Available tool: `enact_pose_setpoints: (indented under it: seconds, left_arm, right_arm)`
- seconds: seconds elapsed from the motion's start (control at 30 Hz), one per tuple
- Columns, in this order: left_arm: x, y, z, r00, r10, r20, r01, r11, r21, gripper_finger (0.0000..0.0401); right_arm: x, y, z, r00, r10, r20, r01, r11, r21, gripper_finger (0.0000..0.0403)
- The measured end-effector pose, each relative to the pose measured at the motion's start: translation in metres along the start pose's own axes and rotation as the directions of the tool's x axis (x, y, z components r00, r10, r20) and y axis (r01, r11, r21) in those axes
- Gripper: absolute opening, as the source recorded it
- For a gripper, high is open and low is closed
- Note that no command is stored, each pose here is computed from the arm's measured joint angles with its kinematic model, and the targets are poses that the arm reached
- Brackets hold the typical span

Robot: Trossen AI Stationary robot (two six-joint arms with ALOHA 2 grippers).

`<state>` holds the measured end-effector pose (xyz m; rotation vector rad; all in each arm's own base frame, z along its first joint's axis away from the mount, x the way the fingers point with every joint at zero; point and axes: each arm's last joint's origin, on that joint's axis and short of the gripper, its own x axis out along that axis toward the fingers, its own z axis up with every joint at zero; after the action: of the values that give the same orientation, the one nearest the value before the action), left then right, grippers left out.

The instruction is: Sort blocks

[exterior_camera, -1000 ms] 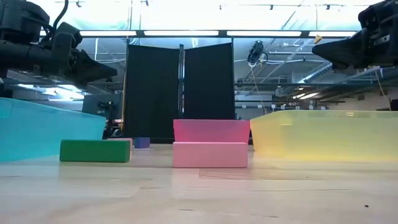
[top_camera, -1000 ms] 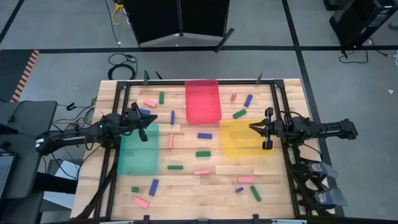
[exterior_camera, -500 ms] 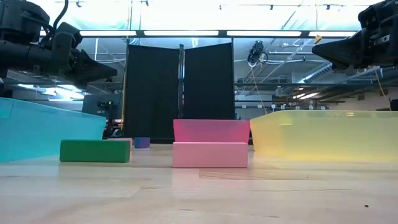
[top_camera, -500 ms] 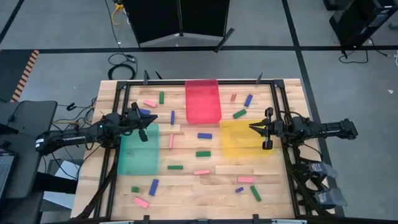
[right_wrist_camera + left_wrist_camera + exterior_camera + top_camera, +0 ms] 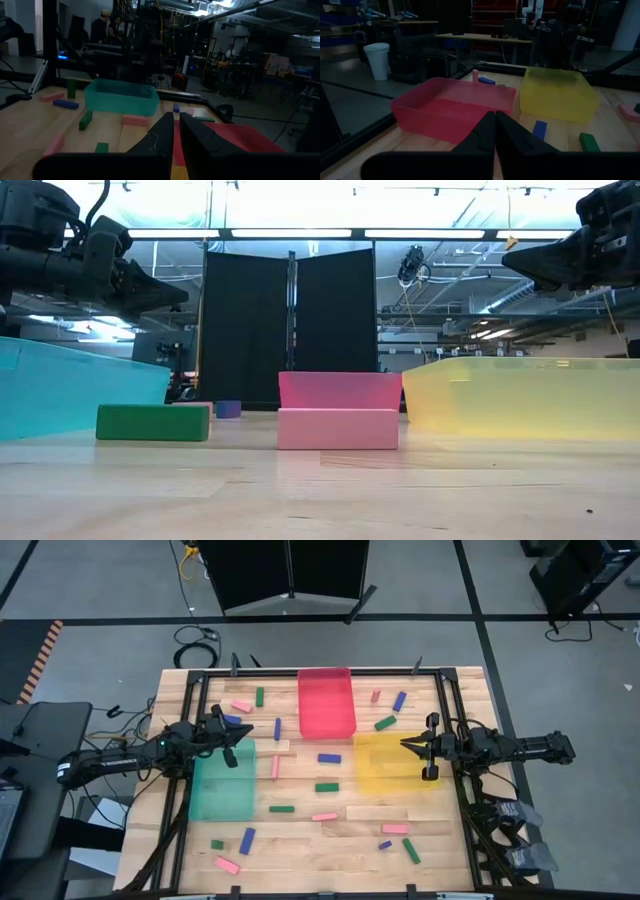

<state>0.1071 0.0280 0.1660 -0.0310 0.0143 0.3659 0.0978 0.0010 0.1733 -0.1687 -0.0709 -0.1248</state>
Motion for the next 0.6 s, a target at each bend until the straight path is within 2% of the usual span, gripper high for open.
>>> enact_pose_setpoints:
  seconds: [0.1,0.2,0.3,0.37,0.43,0.47,0.5,0.53,0.6]
  left_arm:
    - [0.0,0.0,0.0,1.0,0.0,0.0,0.0,1.0,0.0,0.0017]
    - [0.0,0.0,0.0,1.0,0.0,-0.001,0.0,1.0,0.0,0.0017]
    - [0.0,0.0,0.0,1.0,0.0,0.0,0.0,1.0,0.0,0.0017]
    - [0.0,0.0,0.0,1.0,-0.001,0.002,0.001,1.0,-0.003,0.0017]
    - [0.0,0.0,0.002,1.0,-0.008,0.022,0.01,0.997,-0.08,0.0017]
    - [0.0,-0.001,0.004,0.999,-0.016,0.043,0.023,0.986,-0.167,0.0017]
    - [0.0,-0.001,0.007,0.997,-0.027,0.07,0.045,0.96,-0.277,0.0017]
    - [0.0,-0.001,0.01,0.994,-0.032,0.1,0.068,0.921,-0.384,0.0017]
    - [-0.001,0.0,0.016,0.986,0.002,0.169,0.084,0.862,-0.5,0.0017]
  right_arm:
    - [0.0,-0.001,0.005,0.999,-0.009,0.051,0.008,1.0,0.028,0.0043]
    - [-0.003,-0.004,0.023,0.972,-0.04,0.232,-0.016,0.971,0.238,0.0043]
    - [-0.012,-0.013,0.045,0.877,-0.181,0.446,-0.041,0.895,0.444,0.0043]
    - [-0.019,-0.018,0.055,0.802,-0.283,0.526,-0.052,0.844,0.534,0.0043]
    - [-0.024,-0.022,0.062,0.749,-0.354,0.559,-0.083,0.787,0.611,0.0043]
    - [-0.025,-0.023,0.065,0.749,-0.355,0.559,-0.103,0.771,0.629,0.0043]
    - [-0.023,-0.022,0.068,0.772,-0.324,0.547,-0.121,0.77,0.627,0.0043]
    - [-0.02,-0.021,0.07,0.807,-0.276,0.522,-0.135,0.774,0.618,0.0043]
    - [-0.009,-0.017,0.069,0.877,-0.208,0.434,-0.138,0.756,0.64,0.0043]
